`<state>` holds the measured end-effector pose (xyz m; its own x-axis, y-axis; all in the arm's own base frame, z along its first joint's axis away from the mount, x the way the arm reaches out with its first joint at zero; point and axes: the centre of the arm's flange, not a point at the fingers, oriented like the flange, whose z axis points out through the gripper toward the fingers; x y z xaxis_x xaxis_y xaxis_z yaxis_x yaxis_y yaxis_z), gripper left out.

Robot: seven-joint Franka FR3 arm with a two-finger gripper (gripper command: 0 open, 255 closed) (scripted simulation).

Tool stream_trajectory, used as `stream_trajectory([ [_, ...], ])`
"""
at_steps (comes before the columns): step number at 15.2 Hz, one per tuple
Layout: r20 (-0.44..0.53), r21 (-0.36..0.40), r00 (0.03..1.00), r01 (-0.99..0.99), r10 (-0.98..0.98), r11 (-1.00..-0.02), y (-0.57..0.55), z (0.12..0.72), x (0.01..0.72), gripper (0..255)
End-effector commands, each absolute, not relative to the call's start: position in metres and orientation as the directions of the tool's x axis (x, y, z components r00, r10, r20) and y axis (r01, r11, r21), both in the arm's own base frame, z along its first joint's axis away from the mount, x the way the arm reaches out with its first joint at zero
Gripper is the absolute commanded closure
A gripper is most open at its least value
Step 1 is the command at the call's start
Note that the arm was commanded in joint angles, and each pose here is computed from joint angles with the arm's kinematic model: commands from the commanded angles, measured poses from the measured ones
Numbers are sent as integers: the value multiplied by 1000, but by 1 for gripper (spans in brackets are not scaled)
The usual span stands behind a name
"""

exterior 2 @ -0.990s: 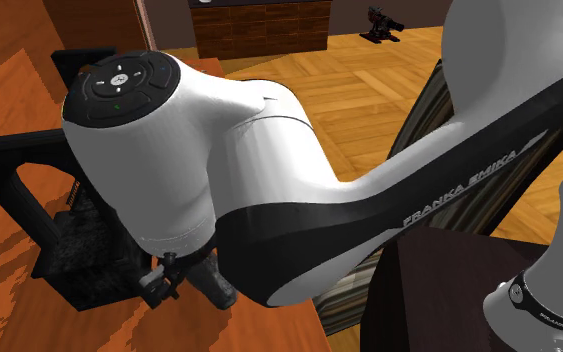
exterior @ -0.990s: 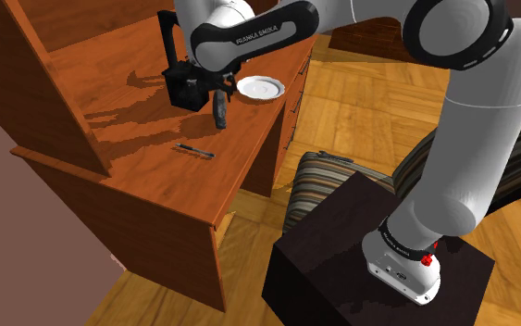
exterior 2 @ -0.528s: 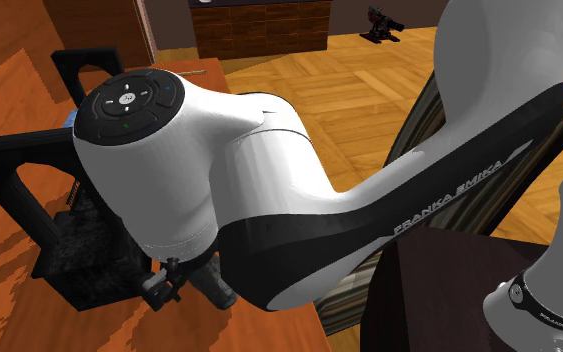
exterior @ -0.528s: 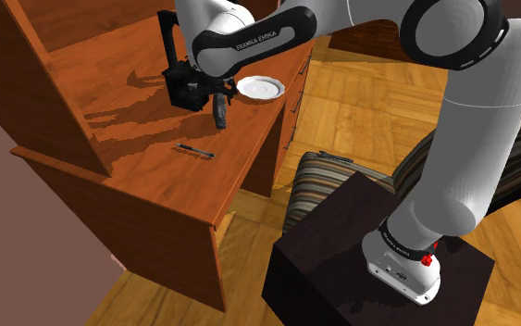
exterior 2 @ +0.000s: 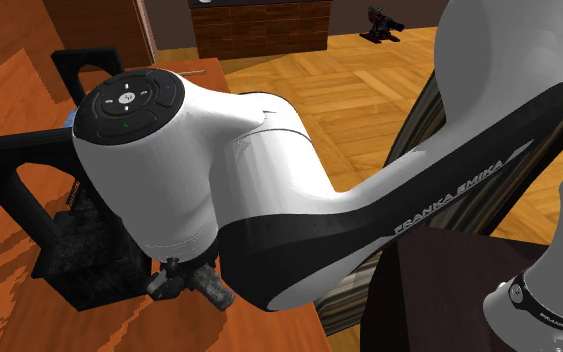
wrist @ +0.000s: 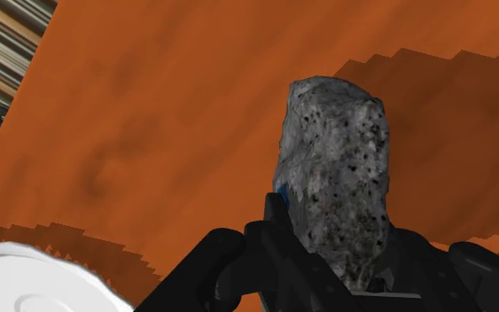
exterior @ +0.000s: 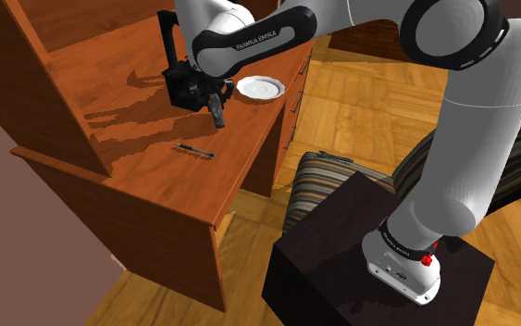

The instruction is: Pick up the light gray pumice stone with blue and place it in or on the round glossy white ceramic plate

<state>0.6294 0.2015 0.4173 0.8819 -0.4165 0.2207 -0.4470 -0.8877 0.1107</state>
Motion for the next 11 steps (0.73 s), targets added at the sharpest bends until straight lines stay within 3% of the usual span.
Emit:
stream_trajectory([
  [1, 220, 111, 882, -448, -417, -887, 201, 417, 630, 255],
  [11, 220, 111, 882, -447, -417, -887, 201, 454, 630, 255],
])
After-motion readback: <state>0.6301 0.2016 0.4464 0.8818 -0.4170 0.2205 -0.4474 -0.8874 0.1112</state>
